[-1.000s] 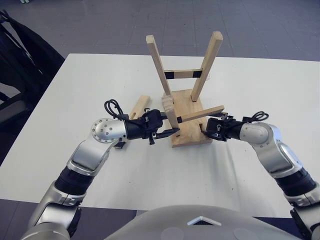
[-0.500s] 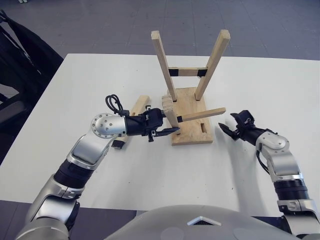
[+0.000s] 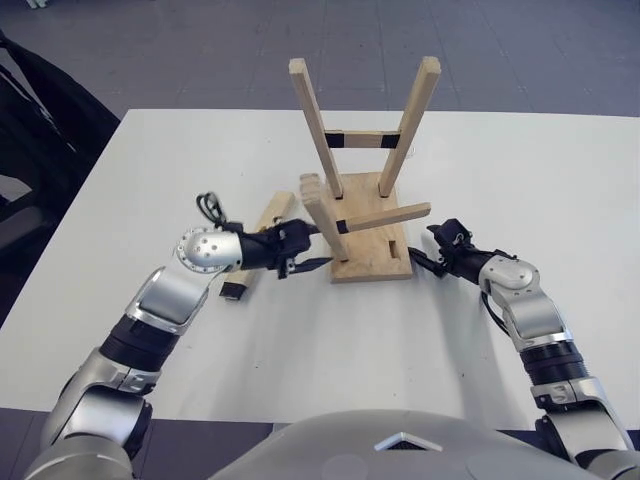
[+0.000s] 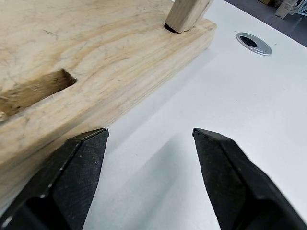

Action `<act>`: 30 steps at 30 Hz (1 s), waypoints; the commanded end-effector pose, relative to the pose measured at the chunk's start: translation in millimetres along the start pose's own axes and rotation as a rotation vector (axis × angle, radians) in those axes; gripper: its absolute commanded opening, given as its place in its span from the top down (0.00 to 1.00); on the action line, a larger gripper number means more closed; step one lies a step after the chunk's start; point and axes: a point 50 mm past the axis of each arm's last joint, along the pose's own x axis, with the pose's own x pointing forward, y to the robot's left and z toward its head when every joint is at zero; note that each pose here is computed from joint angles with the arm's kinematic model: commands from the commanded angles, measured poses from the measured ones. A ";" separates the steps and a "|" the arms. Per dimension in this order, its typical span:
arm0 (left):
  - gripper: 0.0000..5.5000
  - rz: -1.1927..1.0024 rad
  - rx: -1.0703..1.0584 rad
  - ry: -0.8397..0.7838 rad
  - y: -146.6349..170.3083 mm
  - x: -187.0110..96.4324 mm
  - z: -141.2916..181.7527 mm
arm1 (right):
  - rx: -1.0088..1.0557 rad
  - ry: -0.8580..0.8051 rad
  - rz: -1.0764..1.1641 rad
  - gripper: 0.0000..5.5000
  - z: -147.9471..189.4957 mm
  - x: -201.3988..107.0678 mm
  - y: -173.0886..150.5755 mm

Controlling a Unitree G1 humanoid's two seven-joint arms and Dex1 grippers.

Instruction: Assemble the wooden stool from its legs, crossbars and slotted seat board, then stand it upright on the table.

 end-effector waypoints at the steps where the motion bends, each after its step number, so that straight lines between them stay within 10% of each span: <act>1: 0.39 0.034 0.036 -0.061 7.8 0.4 12.9 | 0.015 0.021 0.045 0.41 -1.7 3.8 8.9; 13: 0.27 0.011 -0.129 0.055 4.1 -97.2 3.0 | 0.003 0.048 0.050 0.41 1.6 3.6 12.1; 20: 0.33 0.390 -0.282 -0.642 98.9 -154.1 122.7 | -0.019 0.068 0.060 0.41 4.7 9.6 15.2; 30: 0.45 0.576 -0.731 -0.618 64.1 -106.4 149.3 | 0.020 0.016 0.150 0.41 19.6 17.9 36.3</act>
